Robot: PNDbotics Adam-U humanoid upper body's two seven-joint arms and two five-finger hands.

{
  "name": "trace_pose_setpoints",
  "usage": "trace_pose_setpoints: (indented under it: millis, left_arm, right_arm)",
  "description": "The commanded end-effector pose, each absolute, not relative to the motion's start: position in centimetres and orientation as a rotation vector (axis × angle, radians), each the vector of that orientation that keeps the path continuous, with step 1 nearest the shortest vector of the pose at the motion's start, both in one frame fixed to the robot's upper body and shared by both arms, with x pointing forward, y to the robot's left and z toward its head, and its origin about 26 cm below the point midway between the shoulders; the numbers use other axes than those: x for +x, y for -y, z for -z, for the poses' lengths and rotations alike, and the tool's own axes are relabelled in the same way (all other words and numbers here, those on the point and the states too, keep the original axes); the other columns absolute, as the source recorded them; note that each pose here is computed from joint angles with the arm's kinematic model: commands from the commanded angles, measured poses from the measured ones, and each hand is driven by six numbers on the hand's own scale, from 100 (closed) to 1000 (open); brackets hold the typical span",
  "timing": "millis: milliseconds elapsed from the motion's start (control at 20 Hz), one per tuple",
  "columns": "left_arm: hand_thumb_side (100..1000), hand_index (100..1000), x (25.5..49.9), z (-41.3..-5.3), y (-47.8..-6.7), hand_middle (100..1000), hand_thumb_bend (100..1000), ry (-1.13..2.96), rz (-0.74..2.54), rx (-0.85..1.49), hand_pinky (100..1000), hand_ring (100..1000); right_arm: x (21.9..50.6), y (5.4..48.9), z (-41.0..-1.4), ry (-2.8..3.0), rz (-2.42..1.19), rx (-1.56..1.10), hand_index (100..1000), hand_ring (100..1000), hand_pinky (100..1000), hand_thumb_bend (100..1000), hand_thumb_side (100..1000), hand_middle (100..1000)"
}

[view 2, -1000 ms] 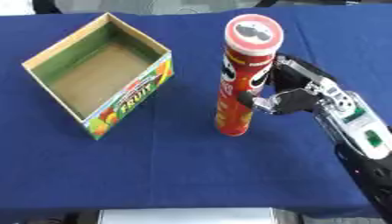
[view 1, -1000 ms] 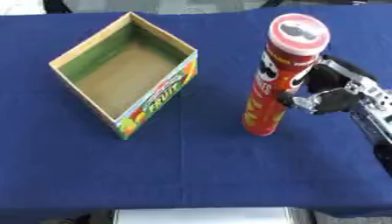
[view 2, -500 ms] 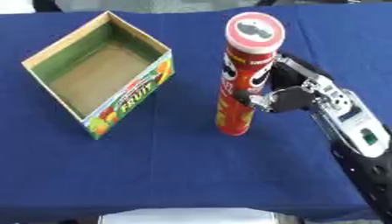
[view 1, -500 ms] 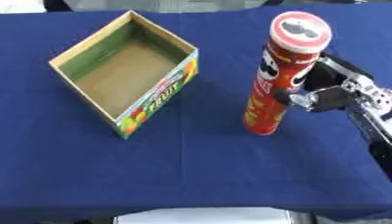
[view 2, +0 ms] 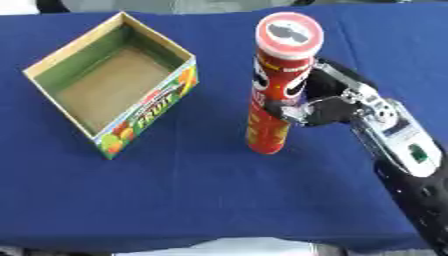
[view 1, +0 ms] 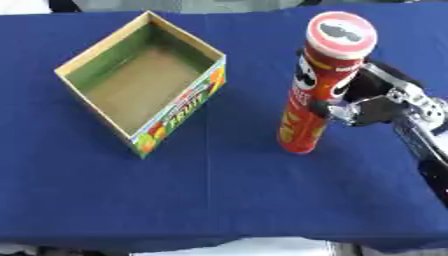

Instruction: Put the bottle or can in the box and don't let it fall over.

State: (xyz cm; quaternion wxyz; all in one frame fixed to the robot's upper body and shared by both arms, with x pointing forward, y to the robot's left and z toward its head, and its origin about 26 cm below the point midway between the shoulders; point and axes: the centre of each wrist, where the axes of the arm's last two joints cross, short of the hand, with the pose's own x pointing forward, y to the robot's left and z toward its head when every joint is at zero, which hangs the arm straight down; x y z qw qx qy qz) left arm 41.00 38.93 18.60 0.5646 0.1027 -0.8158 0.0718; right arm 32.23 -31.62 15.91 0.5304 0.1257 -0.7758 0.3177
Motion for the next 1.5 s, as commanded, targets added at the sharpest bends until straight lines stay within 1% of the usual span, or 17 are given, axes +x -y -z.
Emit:
trace_pose_setpoints:
  millis: [50, 300, 450, 850, 1200, 1500]
  left_arm:
    - [998, 913, 40.91, -20.22, -39.38, 905, 564, 1.956, -0.155, 0.255, 756, 933]
    - [998, 913, 40.9, -20.16, -39.4, 905, 563, 1.955, -0.158, 0.255, 756, 933]
    - [997, 912, 40.89, -20.11, -39.43, 905, 561, 1.954, -0.16, 0.255, 756, 933]
    - [996, 912, 40.89, -20.22, -39.42, 902, 561, 1.959, -0.164, 0.253, 756, 933]
    - [996, 911, 40.88, -20.16, -39.43, 901, 560, 1.957, -0.165, 0.253, 756, 933]
    - [996, 911, 40.87, -20.15, -39.45, 900, 559, 1.957, -0.166, 0.254, 756, 932]
  right_arm:
    - [32.22, 31.42, -17.0, 1.877, -0.784, 0.305, 953, 982, 925, 373, 105, 982]
    - [32.23, 31.24, -16.99, 1.875, -0.789, 0.316, 952, 982, 924, 368, 116, 978]
    - [32.26, 31.28, -16.89, 1.871, -0.784, 0.312, 920, 979, 920, 356, 135, 954]
    - [32.4, 31.2, -16.66, 1.842, -0.81, 0.28, 952, 985, 924, 354, 162, 974]
    - [32.46, 31.07, -16.52, 1.826, -0.827, 0.254, 935, 977, 918, 346, 172, 957]
    - [32.5, 31.05, -16.31, 1.807, -0.836, 0.237, 946, 974, 917, 336, 190, 955]
